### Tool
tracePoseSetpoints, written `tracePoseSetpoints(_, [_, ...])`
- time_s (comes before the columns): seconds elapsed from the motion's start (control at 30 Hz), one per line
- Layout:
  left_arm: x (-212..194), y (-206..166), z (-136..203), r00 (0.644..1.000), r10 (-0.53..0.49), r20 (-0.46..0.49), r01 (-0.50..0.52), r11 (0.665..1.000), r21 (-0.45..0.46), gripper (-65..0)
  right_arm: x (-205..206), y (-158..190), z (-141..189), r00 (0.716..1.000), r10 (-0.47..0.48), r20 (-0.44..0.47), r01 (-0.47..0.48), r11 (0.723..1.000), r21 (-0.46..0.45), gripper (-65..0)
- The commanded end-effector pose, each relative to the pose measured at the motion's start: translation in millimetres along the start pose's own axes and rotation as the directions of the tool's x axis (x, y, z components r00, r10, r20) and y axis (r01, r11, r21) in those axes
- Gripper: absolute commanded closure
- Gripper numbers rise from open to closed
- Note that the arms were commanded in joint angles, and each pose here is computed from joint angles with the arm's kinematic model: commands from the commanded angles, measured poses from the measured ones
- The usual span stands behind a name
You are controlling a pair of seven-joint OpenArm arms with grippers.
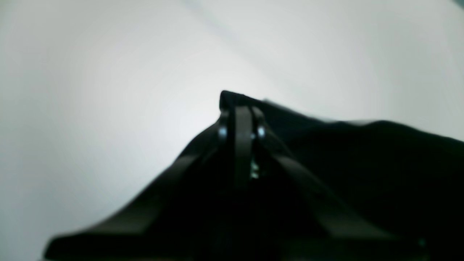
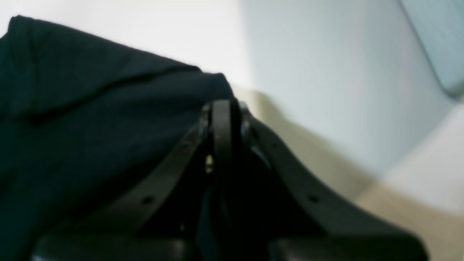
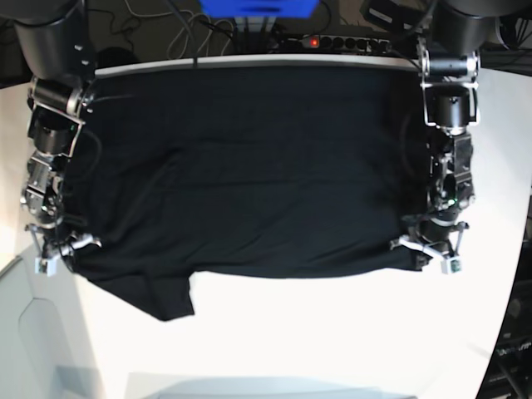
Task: Fold the T-shirt properly
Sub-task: 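Grasp the hem and fold it over toward the collar edge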
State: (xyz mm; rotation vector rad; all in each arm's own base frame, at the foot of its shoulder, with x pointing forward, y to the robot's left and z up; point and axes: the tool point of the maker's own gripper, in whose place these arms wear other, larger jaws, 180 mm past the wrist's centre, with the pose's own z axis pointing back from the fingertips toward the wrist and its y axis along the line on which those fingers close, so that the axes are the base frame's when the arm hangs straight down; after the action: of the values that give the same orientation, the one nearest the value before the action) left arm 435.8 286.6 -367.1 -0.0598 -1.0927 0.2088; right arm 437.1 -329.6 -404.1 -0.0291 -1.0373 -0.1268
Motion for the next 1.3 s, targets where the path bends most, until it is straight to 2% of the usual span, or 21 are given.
tracePoseSetpoints(0.0, [34,-3,2,0.996,-0.005,0.091,0.006,1.000,-0.013,0.0,43,-4,3,0.994,0.016,0.109,-0.018,1.000,0.016,0.0])
tracePoseSetpoints(0.2, [37,-10,19,0.991,-0.021,0.131,0.026,0.999,-0.034,0.0,39,7,26,0.982,0.093,0.162,-0.098,0.995,0.022,0.0])
tracePoseSetpoints(0.4, [45,-13,43,0.982,-0.035,0.187,0.044,0.998,-0.043,0.0,48,21,52,0.958,0.160,0.237,-0.170,0.985,0.023,0.0])
tracePoseSetpoints(0.5, [43,-11,50,0.985,-0.029,0.172,0.037,0.999,-0.039,0.0,50,25,64,0.947,0.189,0.261,-0.200,0.980,0.019,0.0])
tracePoseSetpoints(0.6, [46,-9,60,0.985,0.018,0.174,-0.013,0.999,-0.031,0.0,55,32,80,0.940,0.147,0.308,-0.169,0.985,0.044,0.0])
tracePoseSetpoints(0.77, [46,-6,81,0.981,0.063,0.184,-0.060,0.998,-0.018,0.0,54,31,105,0.939,0.124,0.320,-0.148,0.988,0.050,0.0])
tracePoseSetpoints(0.93, [49,-7,104,0.976,0.036,0.215,-0.034,0.999,-0.012,0.0,48,24,127,0.940,0.089,0.329,-0.112,0.992,0.051,0.0])
tracePoseSetpoints(1.13, [37,-7,119,0.979,0.012,0.202,-0.011,1.000,-0.007,0.0,27,22,135,0.952,0.090,0.294,-0.112,0.992,0.058,0.0])
tracePoseSetpoints(1.27, [39,3,131,0.976,0.013,0.218,-0.018,1.000,0.019,0.0,23,4,141,0.954,0.086,0.287,-0.095,0.995,0.017,0.0])
